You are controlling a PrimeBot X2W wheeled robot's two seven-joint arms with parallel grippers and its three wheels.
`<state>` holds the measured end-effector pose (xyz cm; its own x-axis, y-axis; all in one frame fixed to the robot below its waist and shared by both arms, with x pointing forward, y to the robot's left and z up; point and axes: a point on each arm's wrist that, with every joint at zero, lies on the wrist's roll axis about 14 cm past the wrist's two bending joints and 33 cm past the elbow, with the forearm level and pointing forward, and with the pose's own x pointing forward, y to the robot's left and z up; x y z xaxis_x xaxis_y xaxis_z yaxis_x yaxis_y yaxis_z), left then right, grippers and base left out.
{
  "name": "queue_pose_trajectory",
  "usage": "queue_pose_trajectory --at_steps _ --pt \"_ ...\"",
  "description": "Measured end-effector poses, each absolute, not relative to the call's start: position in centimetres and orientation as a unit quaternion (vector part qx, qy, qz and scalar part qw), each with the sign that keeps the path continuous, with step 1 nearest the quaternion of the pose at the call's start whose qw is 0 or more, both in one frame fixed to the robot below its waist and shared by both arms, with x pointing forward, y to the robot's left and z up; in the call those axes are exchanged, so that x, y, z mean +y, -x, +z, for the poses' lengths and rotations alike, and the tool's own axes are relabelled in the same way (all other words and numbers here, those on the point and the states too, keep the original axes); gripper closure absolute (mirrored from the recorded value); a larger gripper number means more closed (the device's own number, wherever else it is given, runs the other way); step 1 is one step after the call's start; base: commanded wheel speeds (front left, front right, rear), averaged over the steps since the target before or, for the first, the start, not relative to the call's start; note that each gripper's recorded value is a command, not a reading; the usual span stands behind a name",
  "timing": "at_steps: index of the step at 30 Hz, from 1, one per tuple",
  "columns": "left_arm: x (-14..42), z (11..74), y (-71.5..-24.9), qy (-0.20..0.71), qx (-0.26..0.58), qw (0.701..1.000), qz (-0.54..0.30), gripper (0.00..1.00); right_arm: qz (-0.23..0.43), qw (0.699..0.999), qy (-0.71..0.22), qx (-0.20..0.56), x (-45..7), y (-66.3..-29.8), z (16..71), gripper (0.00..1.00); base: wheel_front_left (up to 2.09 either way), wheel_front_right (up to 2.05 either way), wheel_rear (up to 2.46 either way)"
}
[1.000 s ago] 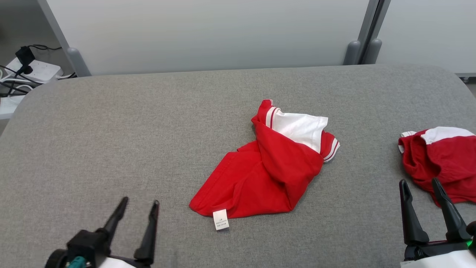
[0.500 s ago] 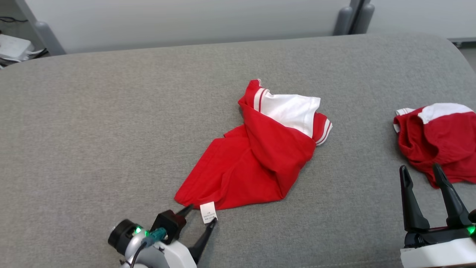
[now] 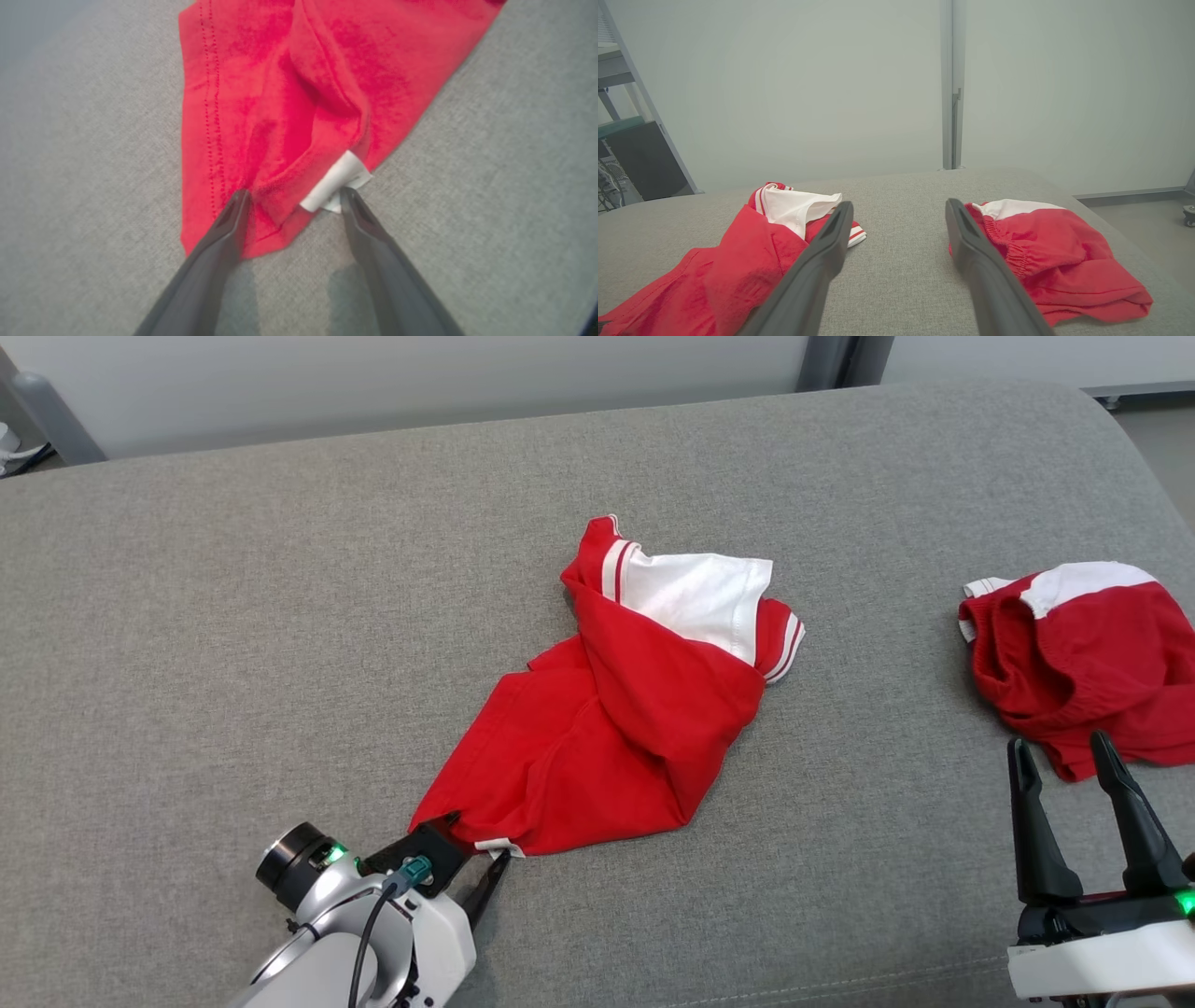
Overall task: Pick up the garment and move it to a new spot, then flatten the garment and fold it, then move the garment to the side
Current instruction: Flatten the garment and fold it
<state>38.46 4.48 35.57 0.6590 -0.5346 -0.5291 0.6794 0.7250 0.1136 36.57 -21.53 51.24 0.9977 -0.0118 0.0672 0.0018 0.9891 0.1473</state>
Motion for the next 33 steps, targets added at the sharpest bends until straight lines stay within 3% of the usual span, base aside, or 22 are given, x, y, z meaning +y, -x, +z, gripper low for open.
queue_pose_trajectory --at_steps 2,3,12,20,26,33 --pt "4.3 35.6 -38.7 -0.154 0.237 0.898 -0.337 0.94 -0.002 0.997 -0.075 -0.034 -21.4 -36.6 51.2 0.0 0.0 0.0 0.0" --pt "4.2 35.6 -38.7 -0.153 0.238 0.898 -0.337 1.0 -0.002 0.996 -0.077 -0.035 -21.4 -36.6 51.3 0.0 0.0 0.0 0.0" --pt "4.3 36.5 -38.2 -0.149 0.251 0.893 -0.344 1.0 -0.003 0.995 -0.087 -0.04 -21.3 -36.9 51.4 0.0 0.0 0.0 0.0" --pt "3.6 41.2 -33.8 -0.121 0.246 0.88 -0.387 1.0 0.005 0.995 -0.096 -0.036 -20.7 -37.3 51.1 0.0 0.0 0.0 0.0" --pt "3.9 48.9 -33.8 -0.057 0.187 0.911 -0.362 1.0 0.01 0.994 -0.101 -0.037 -20.4 -37.6 51.0 0.0 0.0 0.0 0.0" --pt "10.1 50.2 -39.1 0.101 0.171 0.959 -0.203 1.0 0.008 0.993 -0.111 -0.028 -20.3 -37.6 50.6 0.0 0.0 0.0 0.0"
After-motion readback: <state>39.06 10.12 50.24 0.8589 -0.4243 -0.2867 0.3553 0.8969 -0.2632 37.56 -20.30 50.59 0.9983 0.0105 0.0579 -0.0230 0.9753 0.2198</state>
